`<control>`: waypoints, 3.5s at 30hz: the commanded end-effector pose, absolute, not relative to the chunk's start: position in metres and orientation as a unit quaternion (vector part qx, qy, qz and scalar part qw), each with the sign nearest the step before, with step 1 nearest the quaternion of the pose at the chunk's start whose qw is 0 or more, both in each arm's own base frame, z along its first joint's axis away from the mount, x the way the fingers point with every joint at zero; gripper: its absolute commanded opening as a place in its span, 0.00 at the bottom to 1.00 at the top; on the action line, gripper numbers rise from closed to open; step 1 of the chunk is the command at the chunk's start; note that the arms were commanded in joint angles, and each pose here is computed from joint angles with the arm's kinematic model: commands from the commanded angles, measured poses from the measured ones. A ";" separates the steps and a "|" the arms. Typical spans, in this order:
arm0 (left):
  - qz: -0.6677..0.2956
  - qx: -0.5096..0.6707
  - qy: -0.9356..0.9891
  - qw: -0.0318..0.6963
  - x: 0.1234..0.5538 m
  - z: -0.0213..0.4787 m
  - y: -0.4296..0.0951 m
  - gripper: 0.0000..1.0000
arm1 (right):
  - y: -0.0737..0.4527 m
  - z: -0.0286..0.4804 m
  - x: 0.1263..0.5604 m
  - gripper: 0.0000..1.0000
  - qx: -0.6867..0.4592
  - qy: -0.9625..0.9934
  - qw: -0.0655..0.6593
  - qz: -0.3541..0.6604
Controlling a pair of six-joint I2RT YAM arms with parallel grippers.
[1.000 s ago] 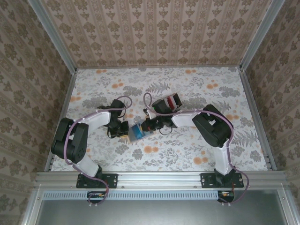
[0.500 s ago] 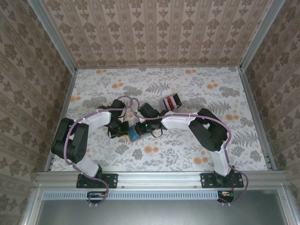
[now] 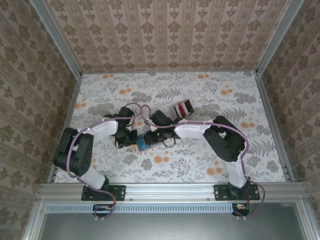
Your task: Put the credit cards into the card holder
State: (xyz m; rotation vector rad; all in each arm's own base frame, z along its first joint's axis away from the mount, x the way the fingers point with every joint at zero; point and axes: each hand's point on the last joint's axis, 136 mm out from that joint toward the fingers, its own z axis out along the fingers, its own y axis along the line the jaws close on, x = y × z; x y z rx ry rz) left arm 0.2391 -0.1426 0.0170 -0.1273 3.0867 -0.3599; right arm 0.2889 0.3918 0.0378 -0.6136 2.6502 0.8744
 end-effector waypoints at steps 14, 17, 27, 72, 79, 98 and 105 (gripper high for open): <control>-0.124 -0.038 0.984 0.125 0.298 0.086 -0.128 0.23 | 0.346 0.055 0.238 0.27 -0.198 0.926 0.085 0.311; -0.120 -0.039 0.984 0.123 0.313 0.079 -0.125 0.23 | 0.350 0.038 0.226 0.26 -0.183 0.928 0.070 0.318; -0.121 -0.031 0.991 0.056 0.303 0.018 -0.133 0.12 | 0.343 0.020 0.277 0.20 -0.114 0.945 0.126 0.279; -0.234 0.093 0.954 0.164 0.277 0.105 -0.303 0.31 | 0.223 0.124 0.414 0.29 -0.043 0.941 0.219 0.253; -0.261 0.057 0.949 0.166 0.322 0.117 -0.289 0.40 | 0.200 0.113 0.420 0.33 -0.024 0.955 0.222 0.195; -0.293 0.068 0.948 0.100 0.360 0.069 -0.341 0.44 | 0.189 0.086 0.428 0.37 -0.009 0.965 0.188 0.184; -0.295 0.072 0.948 0.094 0.362 0.063 -0.349 0.44 | 0.189 0.093 0.430 0.37 -0.016 0.963 0.193 0.185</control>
